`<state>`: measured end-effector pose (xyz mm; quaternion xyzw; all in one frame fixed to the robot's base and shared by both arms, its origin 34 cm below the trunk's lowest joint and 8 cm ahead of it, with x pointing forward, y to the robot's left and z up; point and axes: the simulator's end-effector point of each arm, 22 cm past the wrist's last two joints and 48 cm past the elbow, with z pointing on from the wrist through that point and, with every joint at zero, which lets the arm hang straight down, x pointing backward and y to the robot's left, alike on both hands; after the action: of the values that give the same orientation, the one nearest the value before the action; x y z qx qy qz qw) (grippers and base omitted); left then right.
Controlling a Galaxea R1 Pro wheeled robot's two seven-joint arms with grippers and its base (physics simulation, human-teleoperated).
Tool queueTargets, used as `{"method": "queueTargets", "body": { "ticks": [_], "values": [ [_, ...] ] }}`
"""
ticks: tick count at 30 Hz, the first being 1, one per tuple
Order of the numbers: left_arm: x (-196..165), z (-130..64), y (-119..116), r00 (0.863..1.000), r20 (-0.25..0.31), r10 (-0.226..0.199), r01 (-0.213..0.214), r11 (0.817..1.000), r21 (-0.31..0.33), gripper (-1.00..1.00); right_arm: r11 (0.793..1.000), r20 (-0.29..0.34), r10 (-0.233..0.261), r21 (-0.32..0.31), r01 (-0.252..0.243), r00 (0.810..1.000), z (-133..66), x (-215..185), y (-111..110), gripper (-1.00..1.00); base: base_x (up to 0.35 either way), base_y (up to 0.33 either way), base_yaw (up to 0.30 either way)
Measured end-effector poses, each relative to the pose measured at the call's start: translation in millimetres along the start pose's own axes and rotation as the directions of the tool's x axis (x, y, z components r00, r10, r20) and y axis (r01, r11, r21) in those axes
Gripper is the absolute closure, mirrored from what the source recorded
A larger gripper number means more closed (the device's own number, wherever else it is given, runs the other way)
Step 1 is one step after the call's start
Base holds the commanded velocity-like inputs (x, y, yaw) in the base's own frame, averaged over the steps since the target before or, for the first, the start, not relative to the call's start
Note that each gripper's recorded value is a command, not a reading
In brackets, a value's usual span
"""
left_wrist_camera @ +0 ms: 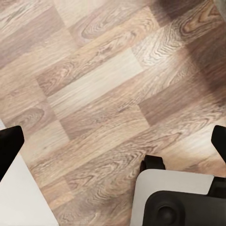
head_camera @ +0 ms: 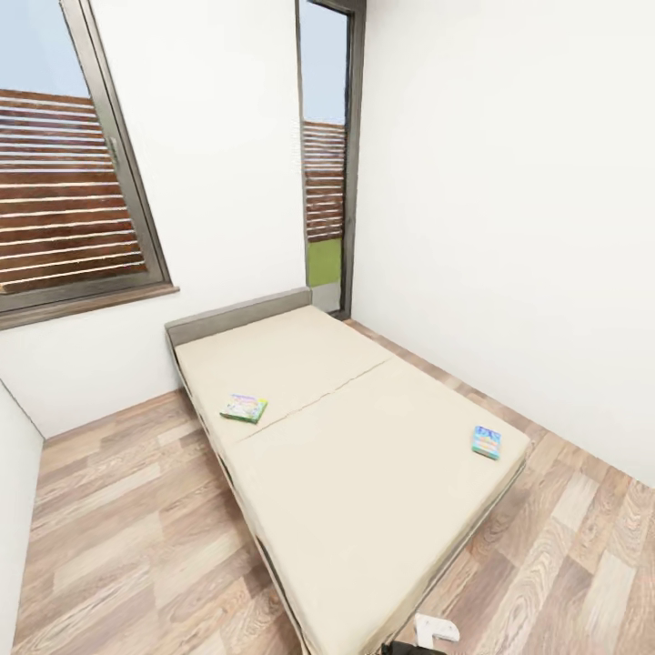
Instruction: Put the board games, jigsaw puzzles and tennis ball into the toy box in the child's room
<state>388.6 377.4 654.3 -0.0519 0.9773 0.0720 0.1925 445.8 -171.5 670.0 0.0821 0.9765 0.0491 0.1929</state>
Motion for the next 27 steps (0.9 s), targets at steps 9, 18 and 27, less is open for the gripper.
{"method": "queueTargets", "body": {
  "ticks": [9,18,27],
  "values": [
    [-0.1,0.0,0.0,1.0,0.0,0.0,0.0,1.0,0.0,-1.0,1.0,0.0,0.0,0.0,0.0,1.0,-0.1,0.1,0.1,-1.0,0.0,0.11,-0.278],
    [-0.2,-0.1,0.4,1.0,0.0,0.0,0.0,1.0,0.0,-1.0,1.0,0.0,0.0,-0.001,0.0,1.0,-0.1,0.1,0.2,-1.0,0.015,0.059,-0.28],
    [-0.3,-0.1,0.6,1.0,0.001,0.0,0.0,1.0,-0.001,-1.0,1.0,0.0,-0.001,-0.001,0.001,1.0,-0.1,0.2,0.3,-1.0,0.008,0.228,-0.281]
  ]
}}
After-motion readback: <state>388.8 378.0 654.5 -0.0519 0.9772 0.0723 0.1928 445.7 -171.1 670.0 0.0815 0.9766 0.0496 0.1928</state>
